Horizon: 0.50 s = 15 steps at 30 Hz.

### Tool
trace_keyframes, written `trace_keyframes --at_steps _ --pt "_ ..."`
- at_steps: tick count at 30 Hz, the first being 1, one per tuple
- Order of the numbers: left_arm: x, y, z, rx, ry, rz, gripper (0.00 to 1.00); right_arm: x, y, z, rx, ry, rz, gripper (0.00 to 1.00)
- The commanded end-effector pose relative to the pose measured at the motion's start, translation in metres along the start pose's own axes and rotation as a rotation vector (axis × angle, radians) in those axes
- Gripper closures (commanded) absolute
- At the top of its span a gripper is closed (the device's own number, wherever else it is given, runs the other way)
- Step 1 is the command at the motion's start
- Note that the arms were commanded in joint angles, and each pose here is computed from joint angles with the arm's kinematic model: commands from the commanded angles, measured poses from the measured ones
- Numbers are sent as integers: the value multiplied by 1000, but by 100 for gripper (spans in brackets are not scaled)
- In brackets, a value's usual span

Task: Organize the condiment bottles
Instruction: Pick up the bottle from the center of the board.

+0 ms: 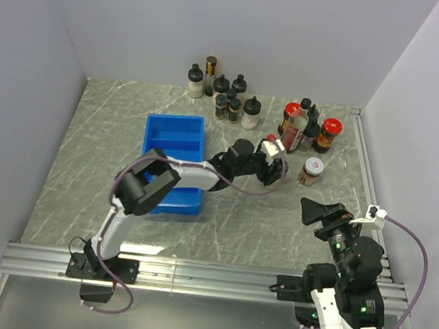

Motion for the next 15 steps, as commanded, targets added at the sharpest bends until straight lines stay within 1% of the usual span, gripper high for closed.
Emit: trace_keyframes --at_steps 1,2,3,5,6,8,9,10,11,12,14,15 --pt "-9 36 60 -105 36 60 100 8 9 9 -49 15 49 0" --pt "-5 45 55 -85 46 99 100 8 9 8 -46 17 51 0" --pt "-8 58 70 -91 45 112 100 8 9 7 -47 20 53 0" --pt "-3 73 74 -86 53 174 100 8 7 5 -40 19 64 0" --pt "-4 86 94 -119 54 197 100 9 6 4 -37 16 69 0" --pt "-2 101 109 -138 59 244 100 9 3 1 -25 12 74 1" --pt "2 115 130 -176 62 299 100 10 2 1 -24 11 80 1" --pt "3 123 130 -153 72 326 100 9 1 -1 -17 9 81 1" --pt "5 132 136 -157 79 359 100 10 0 -1 -14 6 85 1" --pt "7 149 152 -187 97 410 100 10 0 -1 -17 6 87 1" --pt "11 171 144 -144 130 483 100 11 -1 -1 -18 7 91 1" --pt "6 191 158 -188 159 502 100 11 -1 -1 -17 7 97 1"
Point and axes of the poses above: each gripper's point midway between its finger pads, its own y axis back along the fingers, its own x axis along the line the jaws close on, z = x × y, the point moved 3 cm from there along y, back along the fingers, and after that the axes turned 6 degrees about y, right-handed, at the moved point
